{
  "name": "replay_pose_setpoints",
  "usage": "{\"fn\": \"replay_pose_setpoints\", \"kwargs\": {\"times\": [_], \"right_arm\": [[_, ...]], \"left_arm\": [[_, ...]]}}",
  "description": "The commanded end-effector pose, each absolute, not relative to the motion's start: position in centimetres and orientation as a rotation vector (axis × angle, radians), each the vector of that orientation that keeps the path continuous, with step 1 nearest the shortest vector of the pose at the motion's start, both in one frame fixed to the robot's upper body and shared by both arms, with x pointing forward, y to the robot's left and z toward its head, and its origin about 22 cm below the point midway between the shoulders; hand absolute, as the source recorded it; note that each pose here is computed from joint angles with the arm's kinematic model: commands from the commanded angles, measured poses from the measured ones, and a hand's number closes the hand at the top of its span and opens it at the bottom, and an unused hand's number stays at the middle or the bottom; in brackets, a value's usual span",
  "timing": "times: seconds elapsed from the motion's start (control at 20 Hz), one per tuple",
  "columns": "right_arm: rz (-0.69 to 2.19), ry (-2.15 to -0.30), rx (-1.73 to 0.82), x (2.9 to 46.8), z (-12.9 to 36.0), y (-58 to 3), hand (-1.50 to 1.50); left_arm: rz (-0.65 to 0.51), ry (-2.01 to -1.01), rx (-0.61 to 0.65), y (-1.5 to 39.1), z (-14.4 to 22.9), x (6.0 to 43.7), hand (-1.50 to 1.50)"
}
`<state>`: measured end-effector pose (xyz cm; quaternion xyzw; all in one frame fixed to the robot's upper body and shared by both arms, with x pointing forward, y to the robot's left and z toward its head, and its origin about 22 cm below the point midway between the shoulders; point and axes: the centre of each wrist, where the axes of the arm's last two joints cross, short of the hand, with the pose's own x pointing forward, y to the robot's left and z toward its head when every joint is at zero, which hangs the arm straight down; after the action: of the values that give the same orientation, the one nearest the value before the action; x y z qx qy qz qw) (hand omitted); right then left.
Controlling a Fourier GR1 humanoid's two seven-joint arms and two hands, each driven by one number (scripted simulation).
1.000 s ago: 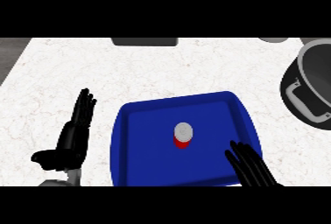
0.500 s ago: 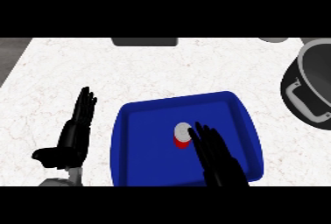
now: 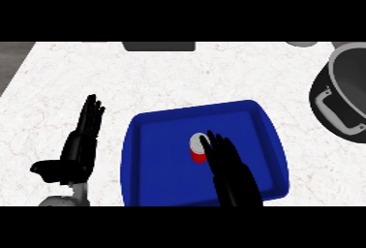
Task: Pick the can from the tray and place it in the pot
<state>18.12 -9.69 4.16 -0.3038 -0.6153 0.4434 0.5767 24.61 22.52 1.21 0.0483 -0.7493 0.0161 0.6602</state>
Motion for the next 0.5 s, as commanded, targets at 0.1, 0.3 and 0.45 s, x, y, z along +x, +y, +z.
{"fn": "replay_pose_setpoints", "kwargs": {"times": [0.1, 0.3, 0.45], "right_arm": [[1.033, -1.429, -0.725, 20.3, 3.6, -9.5, -1.50], [1.030, -1.430, -0.727, 21.1, 0.5, -10.3, -1.50], [1.034, -1.399, -0.741, 21.2, 1.0, -9.5, -1.50]], "left_arm": [[0.043, -1.699, 0.101, 22.6, 1.0, 23.8, 0.00], [0.020, -1.707, 0.126, 22.1, 1.1, 24.2, 0.00], [0.010, -1.700, 0.102, 23.3, 1.1, 22.9, 0.00]]}}
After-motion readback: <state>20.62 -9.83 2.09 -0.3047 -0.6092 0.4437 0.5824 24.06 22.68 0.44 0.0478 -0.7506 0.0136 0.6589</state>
